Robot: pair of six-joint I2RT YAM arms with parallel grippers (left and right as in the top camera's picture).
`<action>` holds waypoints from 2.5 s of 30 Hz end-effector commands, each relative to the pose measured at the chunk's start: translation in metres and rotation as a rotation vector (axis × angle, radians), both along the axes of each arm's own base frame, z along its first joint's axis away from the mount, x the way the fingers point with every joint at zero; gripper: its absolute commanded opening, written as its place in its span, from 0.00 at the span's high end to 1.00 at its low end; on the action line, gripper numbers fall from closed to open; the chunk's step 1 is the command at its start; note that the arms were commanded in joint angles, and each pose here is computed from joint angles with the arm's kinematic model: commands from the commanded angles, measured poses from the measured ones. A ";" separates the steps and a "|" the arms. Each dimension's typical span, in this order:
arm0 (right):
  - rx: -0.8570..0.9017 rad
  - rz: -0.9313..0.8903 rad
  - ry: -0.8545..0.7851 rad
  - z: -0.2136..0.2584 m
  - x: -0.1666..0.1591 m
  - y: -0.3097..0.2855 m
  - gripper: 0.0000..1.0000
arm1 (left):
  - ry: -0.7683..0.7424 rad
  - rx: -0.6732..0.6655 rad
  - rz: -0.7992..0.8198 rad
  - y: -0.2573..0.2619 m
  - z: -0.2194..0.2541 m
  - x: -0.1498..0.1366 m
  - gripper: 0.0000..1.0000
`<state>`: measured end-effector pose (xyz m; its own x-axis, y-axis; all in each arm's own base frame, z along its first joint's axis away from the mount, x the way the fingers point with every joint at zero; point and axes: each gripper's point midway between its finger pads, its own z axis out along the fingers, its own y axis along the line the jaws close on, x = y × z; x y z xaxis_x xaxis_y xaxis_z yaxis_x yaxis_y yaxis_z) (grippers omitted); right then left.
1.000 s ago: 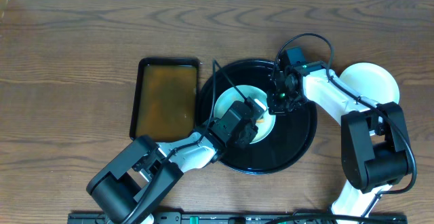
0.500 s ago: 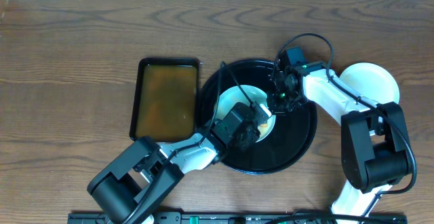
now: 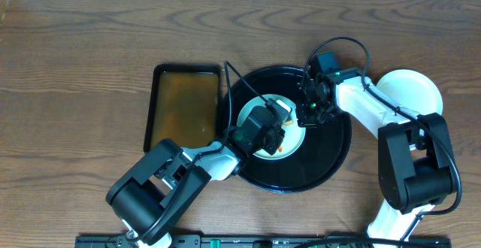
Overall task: Clean dirty plates on tray and stack at the side
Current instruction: 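Scrub the pale green plate with the sponge in the left gripper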
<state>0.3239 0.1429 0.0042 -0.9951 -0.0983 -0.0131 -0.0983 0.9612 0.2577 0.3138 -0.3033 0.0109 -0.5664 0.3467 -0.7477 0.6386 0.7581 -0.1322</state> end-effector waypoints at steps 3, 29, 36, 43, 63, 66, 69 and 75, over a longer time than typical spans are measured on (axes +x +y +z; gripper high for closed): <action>-0.021 0.013 0.035 -0.007 -0.012 0.003 0.99 | 0.007 -0.006 0.036 0.001 -0.007 0.009 0.92; -0.021 0.013 0.036 -0.007 -0.013 0.003 0.99 | 0.161 -0.050 0.041 -0.004 -0.019 -0.013 0.93; -0.022 0.013 0.036 -0.007 -0.012 0.003 0.99 | 0.324 -0.133 -0.020 -0.022 -0.022 -0.045 0.93; -0.025 0.013 0.035 -0.008 -0.012 0.002 0.99 | 0.335 -0.112 0.088 -0.009 -0.028 -0.035 0.92; -0.025 0.013 0.035 -0.008 -0.012 0.002 0.99 | 0.225 0.028 0.438 0.076 -0.033 0.022 0.93; -0.029 0.013 0.033 -0.008 -0.012 0.002 0.99 | 0.208 0.014 0.422 0.071 -0.017 0.019 0.93; -0.046 0.011 0.027 -0.008 -0.011 -0.001 0.99 | 0.171 -0.008 0.416 0.071 0.007 0.021 0.93; -0.042 0.011 0.006 -0.008 -0.006 0.000 0.98 | 0.141 -0.035 0.463 0.096 0.048 0.026 0.93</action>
